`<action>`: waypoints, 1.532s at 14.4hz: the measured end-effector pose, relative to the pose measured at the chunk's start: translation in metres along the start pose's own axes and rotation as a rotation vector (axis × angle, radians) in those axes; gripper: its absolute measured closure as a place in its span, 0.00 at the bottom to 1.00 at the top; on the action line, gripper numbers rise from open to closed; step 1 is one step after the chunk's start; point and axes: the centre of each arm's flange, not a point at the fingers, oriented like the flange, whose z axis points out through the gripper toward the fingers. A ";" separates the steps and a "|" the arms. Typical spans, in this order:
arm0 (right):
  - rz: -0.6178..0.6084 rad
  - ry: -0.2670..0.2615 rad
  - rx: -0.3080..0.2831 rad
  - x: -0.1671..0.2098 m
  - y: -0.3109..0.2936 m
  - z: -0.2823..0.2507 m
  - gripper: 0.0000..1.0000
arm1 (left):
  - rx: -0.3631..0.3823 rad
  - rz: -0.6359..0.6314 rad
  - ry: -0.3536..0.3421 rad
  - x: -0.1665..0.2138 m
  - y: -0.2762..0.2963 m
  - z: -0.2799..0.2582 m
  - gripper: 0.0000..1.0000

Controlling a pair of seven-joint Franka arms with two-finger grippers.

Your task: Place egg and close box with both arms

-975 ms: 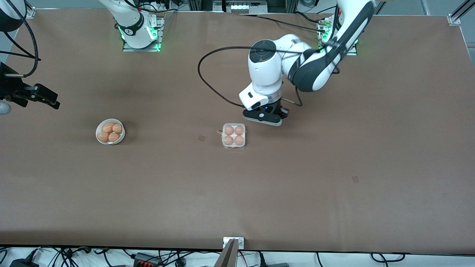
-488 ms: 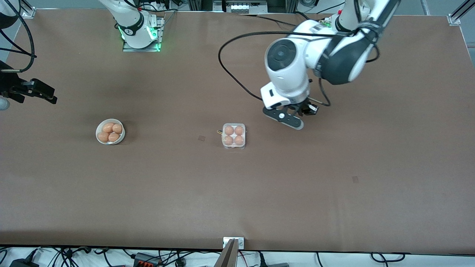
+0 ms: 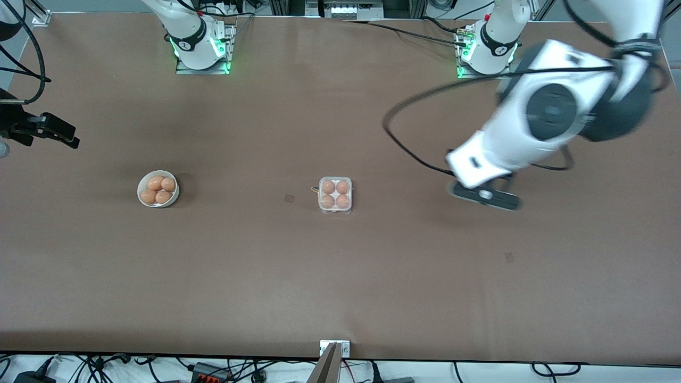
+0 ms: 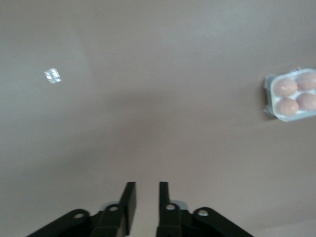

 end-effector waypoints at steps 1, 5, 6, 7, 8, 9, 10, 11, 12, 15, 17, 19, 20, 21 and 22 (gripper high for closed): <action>0.000 0.000 0.000 0.000 0.000 0.000 0.00 | 0.000 -0.004 0.013 0.001 -0.019 -0.006 0.58; 0.000 -0.001 0.000 0.000 0.000 0.000 0.00 | 0.039 -0.042 0.053 -0.022 -0.091 -0.045 0.22; -0.001 -0.003 0.000 0.000 0.000 0.001 0.00 | 0.042 -0.061 0.058 -0.035 -0.103 -0.055 0.13; -0.001 -0.006 0.000 0.000 -0.001 0.001 0.00 | 0.046 -0.081 0.058 -0.049 -0.111 -0.063 0.02; -0.002 -0.013 0.000 0.000 -0.001 0.003 0.00 | 0.053 -0.099 0.055 -0.065 -0.116 -0.068 0.00; -0.006 -0.022 0.001 -0.001 -0.004 0.005 0.00 | 0.062 -0.114 0.051 -0.083 -0.120 -0.070 0.00; -0.011 -0.028 0.001 0.000 -0.006 0.007 0.00 | 0.069 -0.129 0.058 -0.100 -0.124 -0.070 0.00; -0.015 -0.031 0.001 0.000 -0.009 0.008 0.00 | 0.065 -0.144 0.077 -0.115 -0.129 -0.069 0.00; -0.017 -0.032 0.001 0.000 -0.010 0.009 0.00 | 0.052 -0.161 0.096 -0.126 -0.137 -0.066 0.00; -0.018 -0.028 0.001 0.001 -0.011 0.009 0.00 | 0.038 -0.206 0.175 -0.133 -0.162 -0.056 0.00; -0.019 -0.018 0.001 0.003 -0.011 0.010 0.00 | 0.041 -0.200 0.184 -0.129 -0.159 -0.051 0.00; -0.022 -0.010 0.002 0.004 -0.013 0.009 0.00 | 0.044 -0.182 0.186 -0.126 -0.148 -0.052 0.00; -0.027 -0.007 0.002 0.004 -0.016 0.008 0.00 | 0.044 -0.181 0.185 -0.126 -0.146 -0.052 0.00; -0.031 -0.006 0.002 0.004 -0.019 0.007 0.00 | 0.044 -0.182 0.184 -0.126 -0.147 -0.052 0.00; -0.034 -0.004 0.002 0.003 -0.021 0.006 0.00 | 0.044 -0.186 0.184 -0.127 -0.149 -0.052 0.00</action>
